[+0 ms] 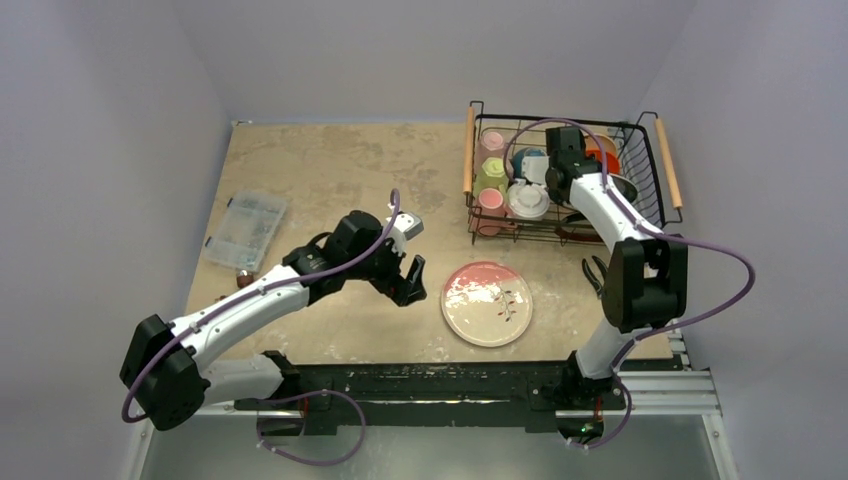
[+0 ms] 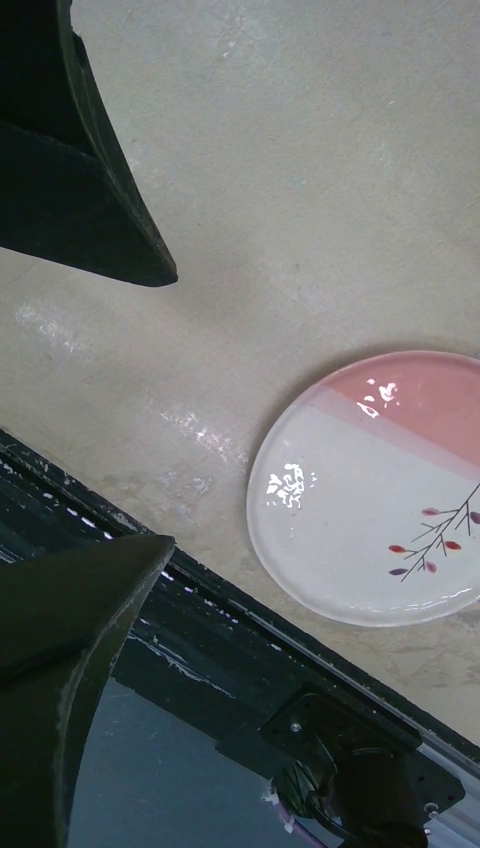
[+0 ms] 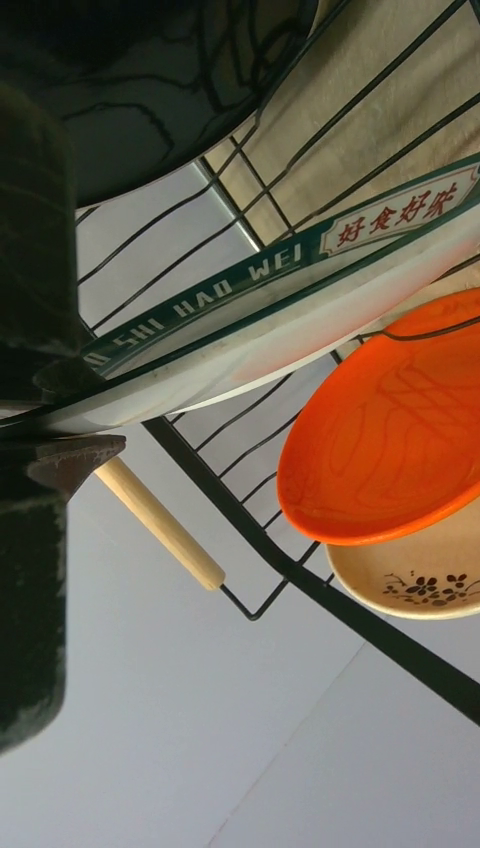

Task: Load the mixed dishes into the dish rack
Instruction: Insert the plate into the dish rack.

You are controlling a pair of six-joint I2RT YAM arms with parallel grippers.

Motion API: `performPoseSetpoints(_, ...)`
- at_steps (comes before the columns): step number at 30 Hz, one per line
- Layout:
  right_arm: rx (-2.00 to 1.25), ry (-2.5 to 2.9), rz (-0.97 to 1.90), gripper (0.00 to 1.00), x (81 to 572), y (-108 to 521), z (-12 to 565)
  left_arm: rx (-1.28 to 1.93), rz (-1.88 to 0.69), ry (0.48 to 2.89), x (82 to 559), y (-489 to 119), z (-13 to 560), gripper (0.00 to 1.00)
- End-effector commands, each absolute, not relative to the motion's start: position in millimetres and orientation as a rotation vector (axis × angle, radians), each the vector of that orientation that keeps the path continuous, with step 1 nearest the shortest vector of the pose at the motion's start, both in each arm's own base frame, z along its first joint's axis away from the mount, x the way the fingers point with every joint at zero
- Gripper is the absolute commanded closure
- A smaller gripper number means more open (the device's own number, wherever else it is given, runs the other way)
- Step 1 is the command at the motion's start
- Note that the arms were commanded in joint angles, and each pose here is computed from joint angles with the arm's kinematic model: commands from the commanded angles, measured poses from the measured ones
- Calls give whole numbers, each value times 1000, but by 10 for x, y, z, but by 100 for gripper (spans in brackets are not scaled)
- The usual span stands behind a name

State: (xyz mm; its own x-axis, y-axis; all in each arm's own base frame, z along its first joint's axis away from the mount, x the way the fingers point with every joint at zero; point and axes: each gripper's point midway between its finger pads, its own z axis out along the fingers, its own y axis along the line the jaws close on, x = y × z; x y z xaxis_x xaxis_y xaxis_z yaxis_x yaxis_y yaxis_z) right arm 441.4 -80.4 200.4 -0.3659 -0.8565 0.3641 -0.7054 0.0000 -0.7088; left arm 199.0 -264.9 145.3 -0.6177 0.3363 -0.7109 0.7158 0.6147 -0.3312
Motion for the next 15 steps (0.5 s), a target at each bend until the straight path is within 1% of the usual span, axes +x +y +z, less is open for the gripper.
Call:
performPoseSetpoints(1,-1270,1884,-1429,100,4814,-739,2926,840,-820,2150,2111,-2750,1684,6)
performPoseSetpoints(9,-1222,1815,-1434,100,4828,-593,3277,855,-810,2153,2143,-2772,1662,3)
performPoseSetpoints(15,-1281,1824,-1422,100,4956,-574,3098,863,-805,2155,2148,-2774,1632,2)
